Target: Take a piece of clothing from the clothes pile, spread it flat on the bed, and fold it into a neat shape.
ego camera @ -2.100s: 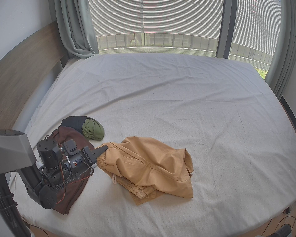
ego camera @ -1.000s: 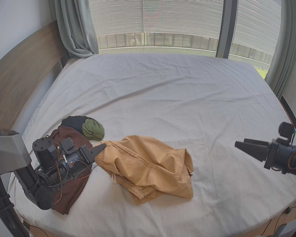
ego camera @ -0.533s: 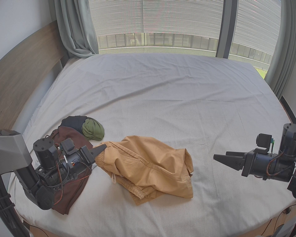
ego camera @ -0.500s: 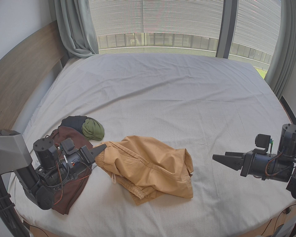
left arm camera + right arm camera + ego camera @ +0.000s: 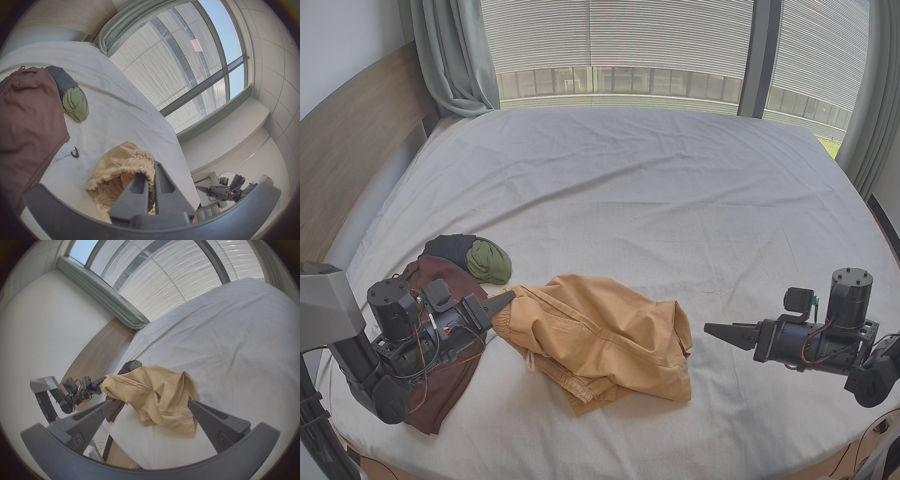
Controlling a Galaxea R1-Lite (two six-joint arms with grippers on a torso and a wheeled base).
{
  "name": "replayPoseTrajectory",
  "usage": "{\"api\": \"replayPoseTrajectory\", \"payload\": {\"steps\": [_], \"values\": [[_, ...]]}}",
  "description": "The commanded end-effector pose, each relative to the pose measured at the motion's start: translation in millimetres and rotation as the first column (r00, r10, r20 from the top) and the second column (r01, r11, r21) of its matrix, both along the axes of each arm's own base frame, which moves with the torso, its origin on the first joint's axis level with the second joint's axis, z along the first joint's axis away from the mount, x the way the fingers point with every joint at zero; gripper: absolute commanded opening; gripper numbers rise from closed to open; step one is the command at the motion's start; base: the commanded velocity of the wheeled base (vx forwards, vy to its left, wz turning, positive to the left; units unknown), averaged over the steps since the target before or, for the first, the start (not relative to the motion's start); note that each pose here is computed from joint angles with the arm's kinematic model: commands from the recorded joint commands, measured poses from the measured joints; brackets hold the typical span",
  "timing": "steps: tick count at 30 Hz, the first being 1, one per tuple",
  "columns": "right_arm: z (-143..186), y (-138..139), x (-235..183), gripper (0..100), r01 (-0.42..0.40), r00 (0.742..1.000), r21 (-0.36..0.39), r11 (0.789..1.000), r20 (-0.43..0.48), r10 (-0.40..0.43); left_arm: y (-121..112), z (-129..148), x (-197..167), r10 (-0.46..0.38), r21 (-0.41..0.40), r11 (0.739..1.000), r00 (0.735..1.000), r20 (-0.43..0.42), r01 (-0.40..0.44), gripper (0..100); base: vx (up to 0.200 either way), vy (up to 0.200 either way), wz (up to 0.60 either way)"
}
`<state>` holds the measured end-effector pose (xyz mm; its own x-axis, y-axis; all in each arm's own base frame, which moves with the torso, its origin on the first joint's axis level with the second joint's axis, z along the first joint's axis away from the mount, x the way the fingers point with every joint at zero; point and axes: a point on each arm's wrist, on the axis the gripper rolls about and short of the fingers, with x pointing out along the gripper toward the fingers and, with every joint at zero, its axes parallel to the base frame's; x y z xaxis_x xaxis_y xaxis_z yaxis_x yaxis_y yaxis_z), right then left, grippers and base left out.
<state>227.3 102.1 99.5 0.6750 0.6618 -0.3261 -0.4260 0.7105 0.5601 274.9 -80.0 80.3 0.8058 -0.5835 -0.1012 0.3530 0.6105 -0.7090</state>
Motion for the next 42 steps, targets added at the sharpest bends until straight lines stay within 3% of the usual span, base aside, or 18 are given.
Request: {"api": "replayPoseTrajectory", "payload": {"steps": [1,12,18,27,42], "values": [[-28.4,9.8,10.0,100,-0.003,0.994,0.018,1.000,-0.109,0.005,0.4,-2.6,0.4,0.002,0.003,1.000,1.000,-0.009,-0.002,0,0.000,0.000,0.00],[-57.0,16.0,23.5,100,0.001,0.985,0.071,0.998,-0.173,0.012,0.7,-4.1,1.2,0.003,0.005,1.000,1.000,-0.012,-0.003,0,0.000,0.000,0.00],[-79.4,18.7,27.9,100,-0.010,0.975,0.063,0.998,-0.222,0.024,0.7,-4.8,1.1,0.003,0.006,1.000,1.000,-0.015,-0.003,0,0.000,0.000,0.00],[-114.3,22.4,36.7,100,0.018,0.974,0.102,0.995,-0.226,0.006,1.6,-8.7,3.1,0.008,0.010,1.000,1.000,-0.026,-0.007,0,0.000,0.000,0.00],[-132.0,24.5,49.9,100,0.037,0.968,0.103,0.994,-0.250,-0.010,8.9,-11.8,6.6,0.032,0.034,0.999,0.999,-0.020,-0.032,0,0.000,0.000,0.00]]}}
